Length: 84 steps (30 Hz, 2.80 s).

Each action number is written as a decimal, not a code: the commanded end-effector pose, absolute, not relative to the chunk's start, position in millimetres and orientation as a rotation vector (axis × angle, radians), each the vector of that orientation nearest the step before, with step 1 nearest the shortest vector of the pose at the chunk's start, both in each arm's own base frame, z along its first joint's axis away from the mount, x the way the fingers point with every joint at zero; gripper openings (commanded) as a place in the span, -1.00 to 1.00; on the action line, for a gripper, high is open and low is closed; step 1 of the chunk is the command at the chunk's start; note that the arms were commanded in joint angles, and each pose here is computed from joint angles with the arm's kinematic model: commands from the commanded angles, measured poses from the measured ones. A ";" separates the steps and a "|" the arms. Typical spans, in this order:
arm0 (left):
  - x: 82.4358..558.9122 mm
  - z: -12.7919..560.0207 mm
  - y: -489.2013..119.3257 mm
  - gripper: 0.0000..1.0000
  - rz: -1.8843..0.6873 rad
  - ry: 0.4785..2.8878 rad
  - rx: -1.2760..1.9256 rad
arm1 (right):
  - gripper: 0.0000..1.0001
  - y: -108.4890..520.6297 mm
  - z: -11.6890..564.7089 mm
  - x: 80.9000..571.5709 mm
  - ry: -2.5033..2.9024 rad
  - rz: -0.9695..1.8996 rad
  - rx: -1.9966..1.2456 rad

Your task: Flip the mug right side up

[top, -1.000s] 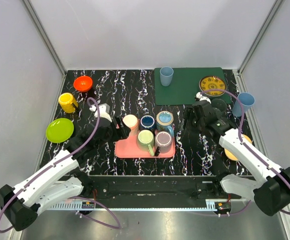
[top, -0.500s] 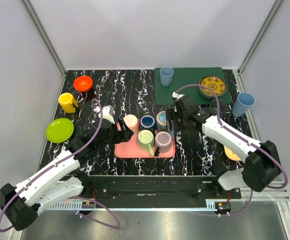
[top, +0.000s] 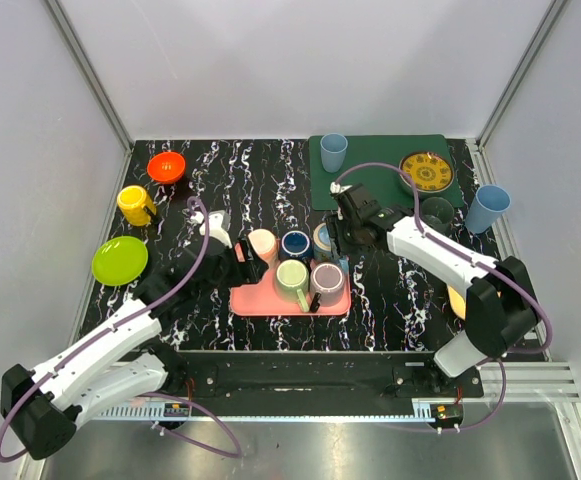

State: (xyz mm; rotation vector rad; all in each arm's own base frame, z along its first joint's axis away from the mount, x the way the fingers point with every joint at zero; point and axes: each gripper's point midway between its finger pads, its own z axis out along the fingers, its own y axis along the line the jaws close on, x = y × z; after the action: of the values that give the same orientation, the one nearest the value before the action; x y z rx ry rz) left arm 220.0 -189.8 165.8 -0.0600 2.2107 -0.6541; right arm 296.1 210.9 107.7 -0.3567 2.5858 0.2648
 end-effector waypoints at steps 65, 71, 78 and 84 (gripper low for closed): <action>196.7 325.8 -241.8 0.76 -1.518 1.384 -0.065 | -1.00 254.4 398.2 279.1 1.760 1.145 0.001; 179.7 356.0 -242.3 0.82 -1.789 1.088 -0.060 | -1.00 275.2 451.3 255.3 1.433 1.706 0.000; 186.5 384.6 -255.7 0.82 -1.850 0.974 -0.004 | -1.00 284.3 449.4 248.5 1.462 1.813 -0.021; 214.5 394.2 -261.0 0.78 -1.788 0.967 -0.081 | -1.00 284.3 438.4 238.9 1.490 1.841 -0.039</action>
State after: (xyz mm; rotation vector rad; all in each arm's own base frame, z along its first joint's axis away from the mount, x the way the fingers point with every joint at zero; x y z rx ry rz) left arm 225.1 -280.1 324.4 -0.1162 1.2894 -1.7346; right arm 274.4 295.7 365.3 0.1392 1.7728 1.7035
